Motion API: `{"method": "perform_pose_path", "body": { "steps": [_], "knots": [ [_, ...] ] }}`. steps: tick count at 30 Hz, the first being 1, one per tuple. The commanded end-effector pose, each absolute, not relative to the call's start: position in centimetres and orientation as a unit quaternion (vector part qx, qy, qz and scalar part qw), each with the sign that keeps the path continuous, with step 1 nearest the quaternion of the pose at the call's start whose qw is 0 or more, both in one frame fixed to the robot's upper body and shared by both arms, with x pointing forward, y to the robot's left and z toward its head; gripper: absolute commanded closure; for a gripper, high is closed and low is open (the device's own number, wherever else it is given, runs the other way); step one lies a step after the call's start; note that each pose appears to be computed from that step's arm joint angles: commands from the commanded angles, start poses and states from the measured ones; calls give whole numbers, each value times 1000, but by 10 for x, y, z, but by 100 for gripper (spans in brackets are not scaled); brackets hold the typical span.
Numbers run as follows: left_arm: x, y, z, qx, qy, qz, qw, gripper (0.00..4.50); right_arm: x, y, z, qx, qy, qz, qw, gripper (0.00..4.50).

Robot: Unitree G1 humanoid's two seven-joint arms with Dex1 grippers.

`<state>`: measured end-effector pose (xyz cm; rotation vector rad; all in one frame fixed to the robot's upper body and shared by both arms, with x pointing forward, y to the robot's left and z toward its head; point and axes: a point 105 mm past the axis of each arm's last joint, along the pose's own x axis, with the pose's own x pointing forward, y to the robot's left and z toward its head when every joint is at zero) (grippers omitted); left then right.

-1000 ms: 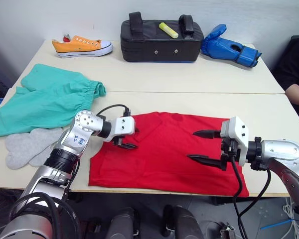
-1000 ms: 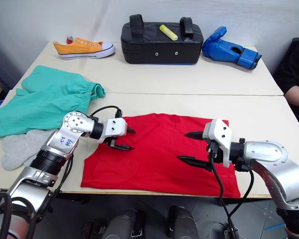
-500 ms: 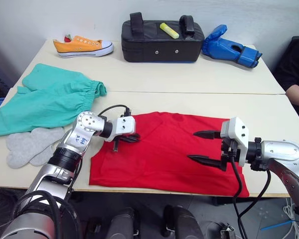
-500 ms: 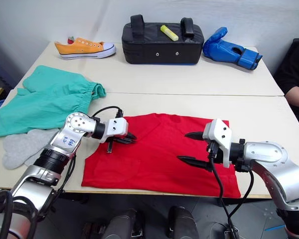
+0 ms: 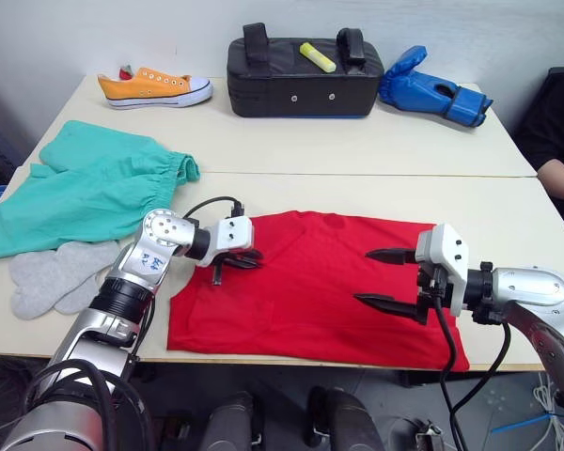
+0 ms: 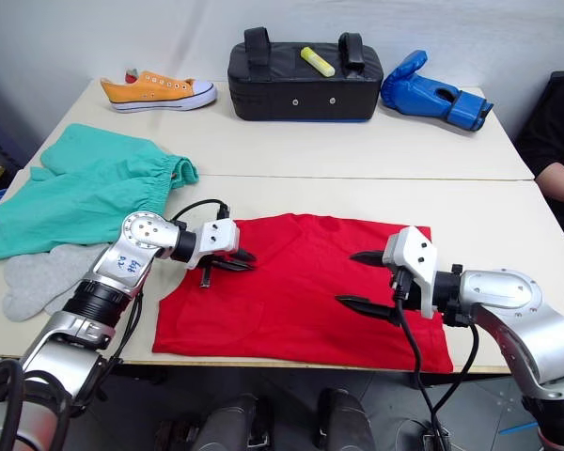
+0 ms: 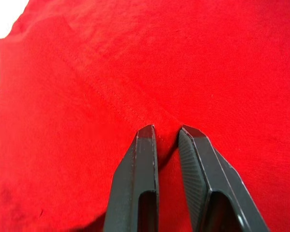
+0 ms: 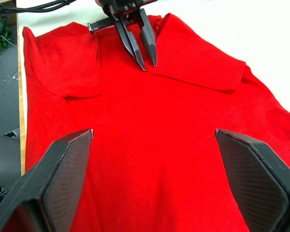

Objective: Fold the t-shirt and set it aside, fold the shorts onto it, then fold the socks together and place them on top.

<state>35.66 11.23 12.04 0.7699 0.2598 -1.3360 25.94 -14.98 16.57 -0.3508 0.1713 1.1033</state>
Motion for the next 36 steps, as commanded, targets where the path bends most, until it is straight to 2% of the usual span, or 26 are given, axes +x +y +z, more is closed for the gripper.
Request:
{"method": "perform_pose_path", "body": {
  "steps": [1,22,23,25,36],
  "knots": [
    [359,110,131,349,100,-601,712,377,258,-148,172,-171,62,523,833,42],
    [365,108,139,341,88,-594,723,377,259,-150,166,-174,74,517,835,42],
    [365,108,138,340,87,-596,722,416,259,-150,166,-175,74,517,835,42],
    [364,107,138,339,87,-599,720,449,259,-150,166,-174,73,517,835,42],
    [359,110,149,302,77,-618,722,449,261,-151,167,-172,72,512,838,42]
  ]
}}
